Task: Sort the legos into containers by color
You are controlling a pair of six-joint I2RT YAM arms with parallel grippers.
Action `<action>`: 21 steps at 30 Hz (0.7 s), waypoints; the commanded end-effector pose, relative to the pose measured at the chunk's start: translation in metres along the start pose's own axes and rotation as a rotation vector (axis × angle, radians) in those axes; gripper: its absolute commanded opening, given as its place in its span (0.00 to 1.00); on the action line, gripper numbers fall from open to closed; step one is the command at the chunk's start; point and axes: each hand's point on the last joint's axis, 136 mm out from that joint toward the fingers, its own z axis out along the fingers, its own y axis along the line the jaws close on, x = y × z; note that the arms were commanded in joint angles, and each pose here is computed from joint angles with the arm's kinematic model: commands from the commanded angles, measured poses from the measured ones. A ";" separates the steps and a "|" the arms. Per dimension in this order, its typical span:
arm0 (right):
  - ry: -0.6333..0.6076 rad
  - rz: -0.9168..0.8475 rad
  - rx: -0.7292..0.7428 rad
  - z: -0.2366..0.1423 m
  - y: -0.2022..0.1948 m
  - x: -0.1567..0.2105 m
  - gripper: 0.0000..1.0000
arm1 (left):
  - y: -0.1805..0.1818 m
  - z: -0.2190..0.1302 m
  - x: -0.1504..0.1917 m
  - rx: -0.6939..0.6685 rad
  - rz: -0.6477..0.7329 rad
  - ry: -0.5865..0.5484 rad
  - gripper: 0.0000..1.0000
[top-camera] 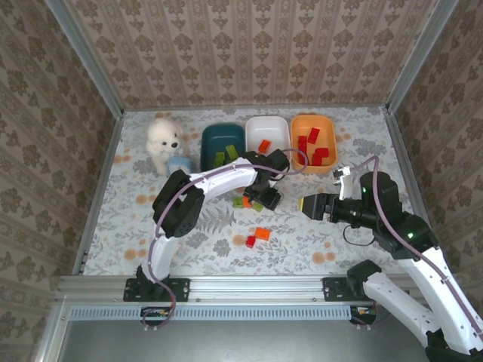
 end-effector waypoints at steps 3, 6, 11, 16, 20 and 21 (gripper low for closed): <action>-0.019 -0.003 -0.006 -0.009 0.007 -0.004 0.74 | 0.007 0.005 0.008 -0.045 0.025 0.043 0.64; -0.017 0.000 -0.005 -0.006 0.006 -0.005 0.74 | 0.006 0.009 0.010 -0.044 0.026 0.056 0.63; -0.012 -0.004 -0.010 -0.001 0.007 -0.009 0.74 | 0.005 0.019 0.015 -0.054 0.041 0.078 0.56; -0.009 -0.009 -0.010 0.003 0.008 -0.012 0.75 | 0.004 0.025 0.017 -0.067 0.058 0.087 0.52; -0.011 -0.004 -0.008 0.004 0.007 -0.014 0.74 | 0.005 0.025 0.013 -0.077 0.058 0.075 0.44; -0.013 -0.001 -0.006 0.004 0.007 -0.014 0.75 | 0.005 0.025 0.013 -0.078 0.059 0.074 0.40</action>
